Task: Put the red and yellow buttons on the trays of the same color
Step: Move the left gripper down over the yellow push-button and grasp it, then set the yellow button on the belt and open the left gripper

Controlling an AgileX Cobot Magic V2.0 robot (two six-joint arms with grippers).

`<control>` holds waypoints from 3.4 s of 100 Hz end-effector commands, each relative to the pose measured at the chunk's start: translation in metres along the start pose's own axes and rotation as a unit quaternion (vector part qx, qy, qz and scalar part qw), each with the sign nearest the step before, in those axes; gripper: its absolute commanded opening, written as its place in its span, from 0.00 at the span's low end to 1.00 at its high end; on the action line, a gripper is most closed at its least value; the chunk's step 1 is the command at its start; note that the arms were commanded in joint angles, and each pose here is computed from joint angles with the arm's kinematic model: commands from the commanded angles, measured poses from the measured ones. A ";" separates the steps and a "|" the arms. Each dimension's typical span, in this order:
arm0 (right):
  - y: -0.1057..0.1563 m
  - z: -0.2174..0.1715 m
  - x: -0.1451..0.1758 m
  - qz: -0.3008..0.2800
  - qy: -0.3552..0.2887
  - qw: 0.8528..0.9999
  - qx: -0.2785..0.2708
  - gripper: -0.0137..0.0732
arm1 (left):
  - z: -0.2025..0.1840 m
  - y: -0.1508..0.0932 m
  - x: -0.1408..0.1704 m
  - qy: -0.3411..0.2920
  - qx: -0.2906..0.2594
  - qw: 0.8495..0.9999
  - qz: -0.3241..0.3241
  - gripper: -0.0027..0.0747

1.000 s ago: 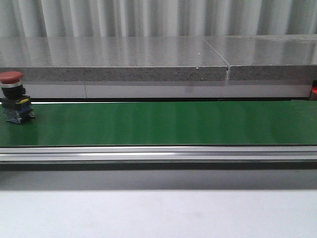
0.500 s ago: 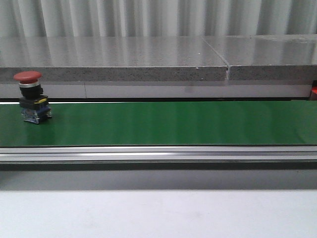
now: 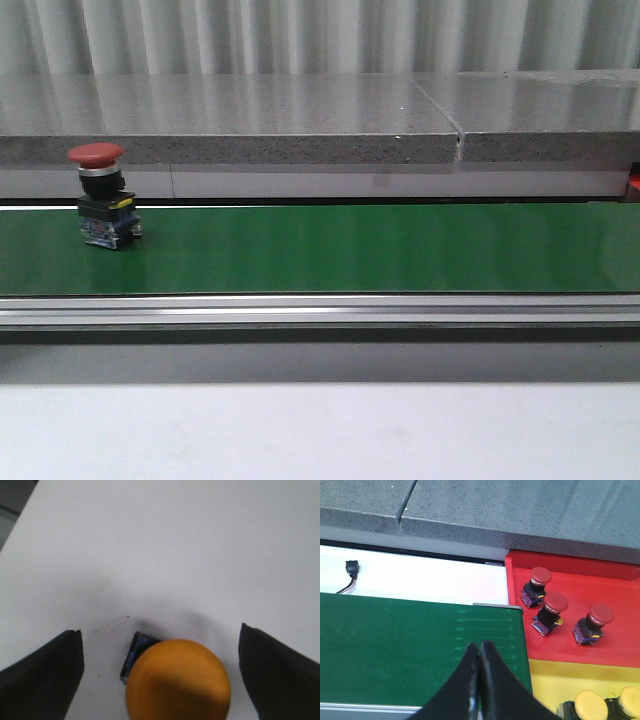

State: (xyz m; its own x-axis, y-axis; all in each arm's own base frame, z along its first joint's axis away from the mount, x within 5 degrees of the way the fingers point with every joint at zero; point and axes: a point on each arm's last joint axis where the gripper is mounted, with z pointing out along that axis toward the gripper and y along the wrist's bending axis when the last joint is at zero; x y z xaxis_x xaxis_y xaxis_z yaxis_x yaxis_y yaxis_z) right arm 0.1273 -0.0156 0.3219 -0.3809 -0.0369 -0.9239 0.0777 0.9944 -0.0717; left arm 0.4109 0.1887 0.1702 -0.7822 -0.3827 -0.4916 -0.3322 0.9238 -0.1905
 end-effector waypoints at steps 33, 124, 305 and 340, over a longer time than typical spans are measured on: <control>-0.002 -0.004 -0.015 -0.003 -0.051 0.999 0.009 0.08 | -0.059 -0.016 -0.027 -0.071 0.009 0.997 0.005 0.03; -0.002 -0.004 -0.015 -0.003 -0.051 0.999 0.009 0.08 | -0.160 -0.124 0.063 -0.072 0.083 0.985 0.135 0.01; -0.002 -0.004 -0.015 -0.003 -0.051 0.999 0.009 0.08 | -0.145 -0.129 0.073 -0.029 0.089 0.985 0.144 0.93; -0.002 -0.004 -0.015 -0.003 -0.051 0.999 0.009 0.08 | -0.205 -0.156 0.083 -0.098 0.122 0.970 0.188 0.93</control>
State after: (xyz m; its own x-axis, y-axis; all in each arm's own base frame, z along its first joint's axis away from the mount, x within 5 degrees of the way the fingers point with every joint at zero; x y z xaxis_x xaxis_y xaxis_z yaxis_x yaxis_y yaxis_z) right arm 0.1273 -0.0156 0.3219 -0.3809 -0.0369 -0.9239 0.0777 0.9944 -0.0717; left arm 0.2996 0.0208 0.2998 -0.7908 -0.0319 -0.6113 0.0782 0.9852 -0.1526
